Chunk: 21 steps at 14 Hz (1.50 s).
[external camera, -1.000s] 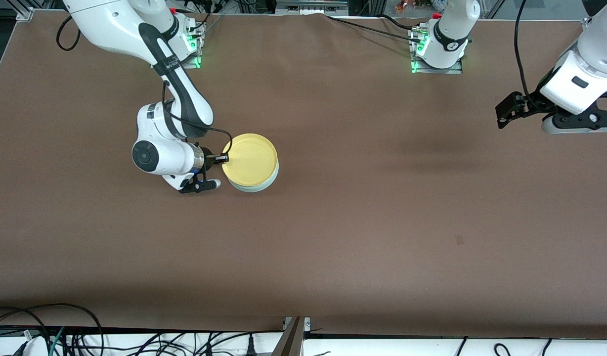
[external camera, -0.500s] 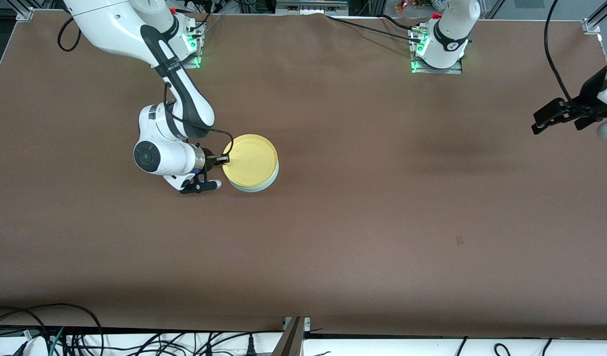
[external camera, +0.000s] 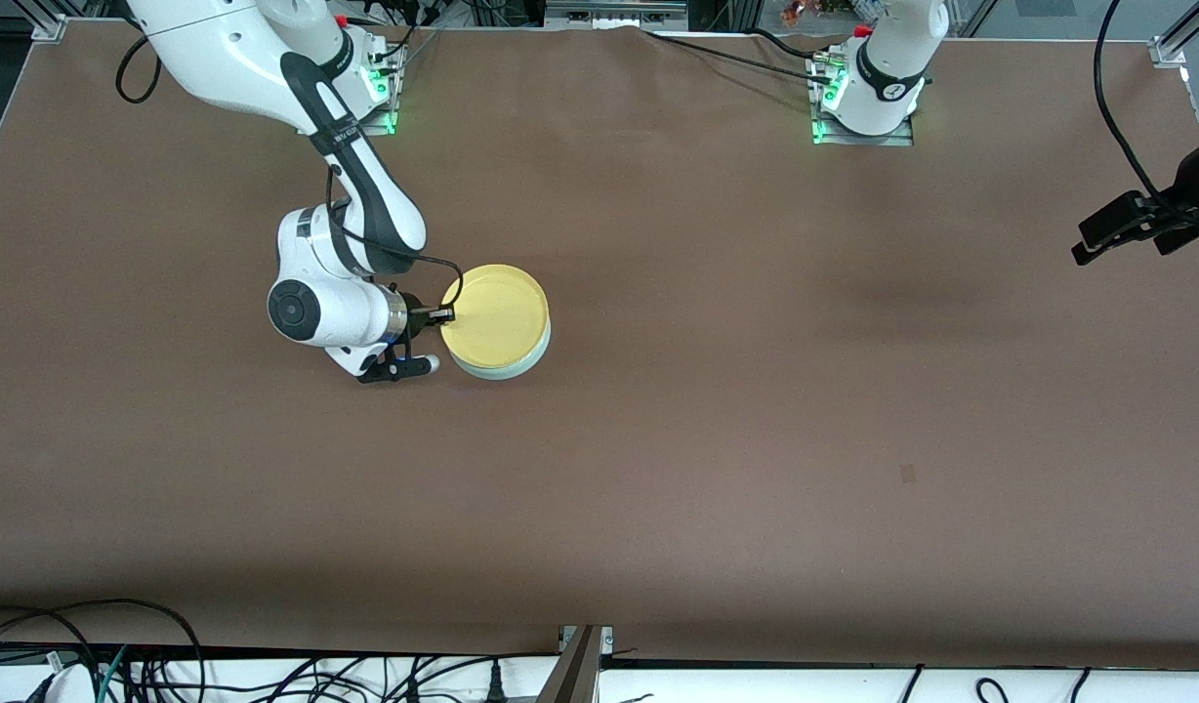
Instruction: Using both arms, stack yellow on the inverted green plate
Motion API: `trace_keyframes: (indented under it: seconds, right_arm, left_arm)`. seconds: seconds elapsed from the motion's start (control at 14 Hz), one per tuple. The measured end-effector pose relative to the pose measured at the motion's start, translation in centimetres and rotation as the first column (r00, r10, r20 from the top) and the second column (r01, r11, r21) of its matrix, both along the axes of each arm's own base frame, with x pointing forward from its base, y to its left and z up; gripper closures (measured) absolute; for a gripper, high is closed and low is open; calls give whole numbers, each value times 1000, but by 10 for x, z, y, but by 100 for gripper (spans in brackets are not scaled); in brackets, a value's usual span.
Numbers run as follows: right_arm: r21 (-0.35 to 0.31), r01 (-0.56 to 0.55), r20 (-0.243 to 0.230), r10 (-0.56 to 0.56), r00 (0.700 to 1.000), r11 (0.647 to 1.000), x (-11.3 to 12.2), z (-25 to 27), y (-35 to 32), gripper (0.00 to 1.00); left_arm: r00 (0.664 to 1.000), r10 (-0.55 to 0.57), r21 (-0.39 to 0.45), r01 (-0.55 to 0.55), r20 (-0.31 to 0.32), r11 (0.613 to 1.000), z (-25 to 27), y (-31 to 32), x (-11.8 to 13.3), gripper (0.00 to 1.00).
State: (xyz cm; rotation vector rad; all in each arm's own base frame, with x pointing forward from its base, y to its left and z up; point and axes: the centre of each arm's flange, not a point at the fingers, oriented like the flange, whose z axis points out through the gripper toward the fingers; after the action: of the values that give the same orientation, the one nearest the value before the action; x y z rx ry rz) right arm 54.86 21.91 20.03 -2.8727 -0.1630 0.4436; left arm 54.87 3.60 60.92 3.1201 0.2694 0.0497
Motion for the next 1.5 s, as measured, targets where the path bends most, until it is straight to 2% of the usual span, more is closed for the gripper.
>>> trace_keyframes:
  seconds: [0.43,0.5,0.57,0.64,0.79,0.93,1.07,1.21,1.29,1.5]
  right_arm:
    - [0,-4,7,4,1000,1000,-1,-1,3,98]
    - [-1,-4,6,4,1000,1000,-1,-2,4,92]
    - [-1,-4,6,4,1000,1000,-1,-3,4,92]
    - [-2,-4,6,4,1000,1000,-1,-4,4,87]
    - [0,-4,11,4,1000,1000,1,-3,4,68]
    - [4,2,36,-2,999,1000,9,6,0,48]
    - [7,18,65,-18,998,1000,28,30,-13,27]
    - [11,20,69,-21,997,1000,50,67,-34,6]
    - [15,8,69,-9,998,1000,61,86,-48,0]
    - [16,-5,55,4,998,1000,84,133,-96,0]
  left_arm:
    - [1000,8,2,-8,26,1000,9,5,1,0]
    - [1000,13,2,-13,28,1000,10,7,1,0]
    - [999,16,2,-16,29,1000,10,9,1,0]
    - [999,17,1,-17,28,1000,10,10,2,0]
    - [999,17,1,-17,27,1000,9,10,2,0]
    - [999,17,0,-17,27,1000,9,10,2,0]
    - [999,17,0,-17,27,1000,9,10,2,0]
    - [999,17,0,-17,27,1000,9,10,2,0]
    - [999,17,0,-17,27,1000,9,10,2,0]
    - [999,17,0,-17,27,1000,9,10,2,0]
